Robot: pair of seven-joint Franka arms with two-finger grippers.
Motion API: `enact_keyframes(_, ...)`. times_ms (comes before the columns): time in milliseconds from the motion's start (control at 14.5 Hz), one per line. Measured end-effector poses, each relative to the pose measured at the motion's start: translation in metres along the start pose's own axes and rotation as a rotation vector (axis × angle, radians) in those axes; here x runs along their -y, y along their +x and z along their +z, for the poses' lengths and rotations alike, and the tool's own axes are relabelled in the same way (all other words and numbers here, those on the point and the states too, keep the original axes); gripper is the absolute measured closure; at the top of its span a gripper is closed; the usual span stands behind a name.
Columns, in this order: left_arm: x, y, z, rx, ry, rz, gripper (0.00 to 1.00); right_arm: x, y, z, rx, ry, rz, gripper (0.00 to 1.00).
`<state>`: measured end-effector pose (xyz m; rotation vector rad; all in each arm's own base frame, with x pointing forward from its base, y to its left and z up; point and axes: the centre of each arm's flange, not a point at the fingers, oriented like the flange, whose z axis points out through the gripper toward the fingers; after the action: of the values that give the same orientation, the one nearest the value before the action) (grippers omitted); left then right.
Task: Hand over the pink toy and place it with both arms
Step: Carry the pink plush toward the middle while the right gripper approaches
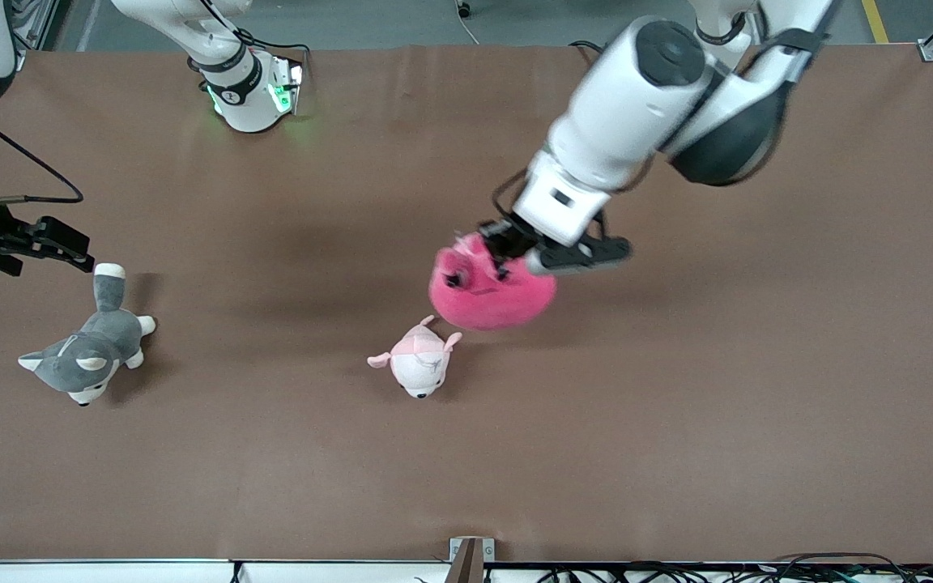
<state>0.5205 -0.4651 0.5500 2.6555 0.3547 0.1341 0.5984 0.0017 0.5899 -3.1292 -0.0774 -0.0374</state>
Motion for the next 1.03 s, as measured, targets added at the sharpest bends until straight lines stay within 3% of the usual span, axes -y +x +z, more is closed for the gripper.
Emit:
enact_keyframes(275, -0.039, -0.049, 0.027, 0.002, -0.112, 0.05, 0.89, 0.048, 0.005, 0.005, -0.003, 0.125, -0.048, 0.0)
enact_keyframes(688, -0.047, -0.06, 0.045, 0.015, -0.134, 0.061, 0.89, 0.113, 0.002, -0.013, -0.017, 0.376, -0.088, 0.0)
enact_keyframes(1032, -0.047, -0.058, 0.043, 0.012, -0.136, 0.059, 0.89, 0.166, -0.005, -0.008, 0.031, 0.399, -0.073, 0.02)
